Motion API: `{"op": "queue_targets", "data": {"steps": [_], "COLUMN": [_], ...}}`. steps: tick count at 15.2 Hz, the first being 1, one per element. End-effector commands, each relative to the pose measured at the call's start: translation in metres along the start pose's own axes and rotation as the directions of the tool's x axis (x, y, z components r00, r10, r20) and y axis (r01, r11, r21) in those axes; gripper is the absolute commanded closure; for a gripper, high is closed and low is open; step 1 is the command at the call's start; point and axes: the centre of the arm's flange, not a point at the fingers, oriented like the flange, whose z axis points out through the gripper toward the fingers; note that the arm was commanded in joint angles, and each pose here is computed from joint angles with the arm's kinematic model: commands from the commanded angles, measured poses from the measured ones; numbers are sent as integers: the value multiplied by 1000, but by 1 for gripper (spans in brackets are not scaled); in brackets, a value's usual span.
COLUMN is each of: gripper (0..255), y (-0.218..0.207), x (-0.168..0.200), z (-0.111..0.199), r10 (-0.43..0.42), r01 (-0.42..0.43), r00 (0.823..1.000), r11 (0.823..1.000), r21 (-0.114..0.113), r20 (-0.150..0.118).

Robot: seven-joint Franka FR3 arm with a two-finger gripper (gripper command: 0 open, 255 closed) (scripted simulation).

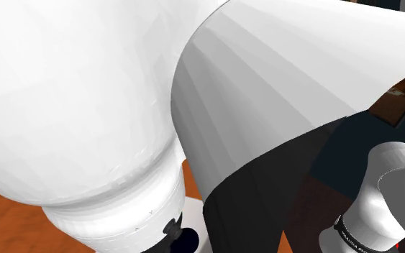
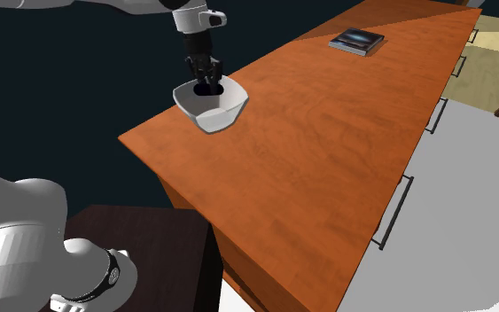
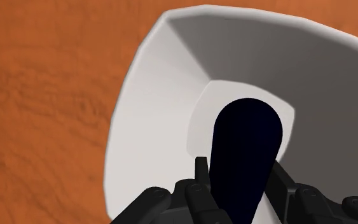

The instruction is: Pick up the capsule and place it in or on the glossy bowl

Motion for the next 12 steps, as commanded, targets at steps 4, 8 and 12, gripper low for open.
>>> {"op": "queue_targets", "data": {"steps": [4, 8, 12], "gripper": [255, 0, 0], "y": [0, 0, 0], "x": [0, 0, 0], "z": [1, 1, -26], "r10": [0, 0, 0], "r01": [0, 0, 0], "r00": [1000, 1000, 1000], "r11": [1000, 1000, 1000], "r21": [0, 0, 0], "r20": [0, 0, 0]}}
